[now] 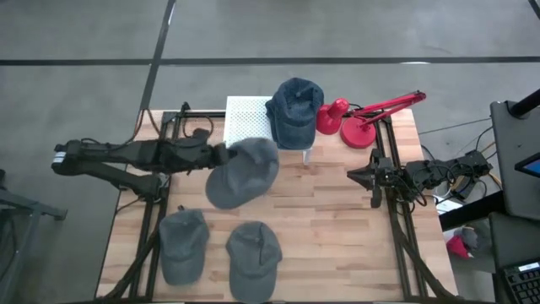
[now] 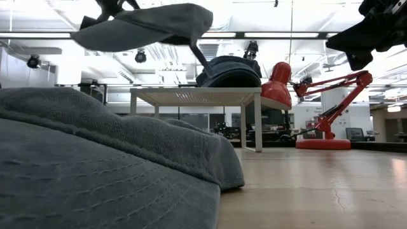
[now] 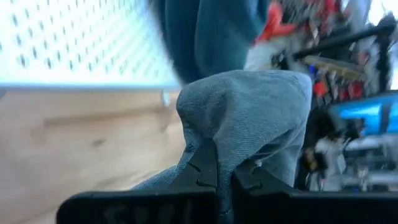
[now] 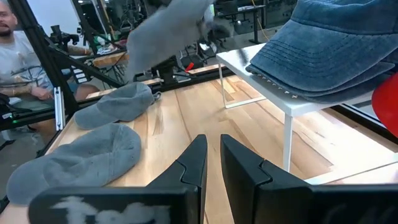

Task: Pick & Place hat
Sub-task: Put the top gray cap on the shelf

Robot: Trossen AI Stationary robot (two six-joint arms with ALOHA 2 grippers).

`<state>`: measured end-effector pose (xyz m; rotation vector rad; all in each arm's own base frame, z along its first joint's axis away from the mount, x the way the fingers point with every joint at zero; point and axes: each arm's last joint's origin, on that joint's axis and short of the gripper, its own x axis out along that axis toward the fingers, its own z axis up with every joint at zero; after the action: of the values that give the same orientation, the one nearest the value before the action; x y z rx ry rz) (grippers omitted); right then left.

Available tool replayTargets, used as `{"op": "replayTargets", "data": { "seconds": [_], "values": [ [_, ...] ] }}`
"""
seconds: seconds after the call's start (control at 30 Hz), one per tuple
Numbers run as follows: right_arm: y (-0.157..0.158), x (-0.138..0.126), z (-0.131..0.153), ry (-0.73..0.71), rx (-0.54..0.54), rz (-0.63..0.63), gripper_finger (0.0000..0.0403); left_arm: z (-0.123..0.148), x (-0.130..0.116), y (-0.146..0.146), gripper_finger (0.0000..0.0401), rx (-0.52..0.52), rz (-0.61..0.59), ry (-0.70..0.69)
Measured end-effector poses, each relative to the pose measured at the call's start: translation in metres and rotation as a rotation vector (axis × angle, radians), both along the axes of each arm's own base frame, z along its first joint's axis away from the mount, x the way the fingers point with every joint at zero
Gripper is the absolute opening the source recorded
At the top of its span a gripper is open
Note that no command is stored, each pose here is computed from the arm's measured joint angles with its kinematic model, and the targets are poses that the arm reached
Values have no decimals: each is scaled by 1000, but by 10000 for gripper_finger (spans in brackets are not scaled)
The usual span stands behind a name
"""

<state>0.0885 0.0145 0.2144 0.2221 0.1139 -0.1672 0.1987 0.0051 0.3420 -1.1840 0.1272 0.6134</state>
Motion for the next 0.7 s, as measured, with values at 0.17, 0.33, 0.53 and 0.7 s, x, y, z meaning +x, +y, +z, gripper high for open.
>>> {"op": "replayTargets", "data": {
  "seconds": [0.17,0.33,0.53,0.7],
  "values": [
    [0,0,0,0,3,0,43,27,-16,5,0,90,151,-90],
    [0,0,0,0,3,0,43,50,-38,11,0,194,352,-158],
    [0,0,0,-1,3,0,43,58,-41,15,0,271,591,-202],
    [0,0,0,0,3,0,43,59,-33,20,0,299,743,-224]
  ]
}}
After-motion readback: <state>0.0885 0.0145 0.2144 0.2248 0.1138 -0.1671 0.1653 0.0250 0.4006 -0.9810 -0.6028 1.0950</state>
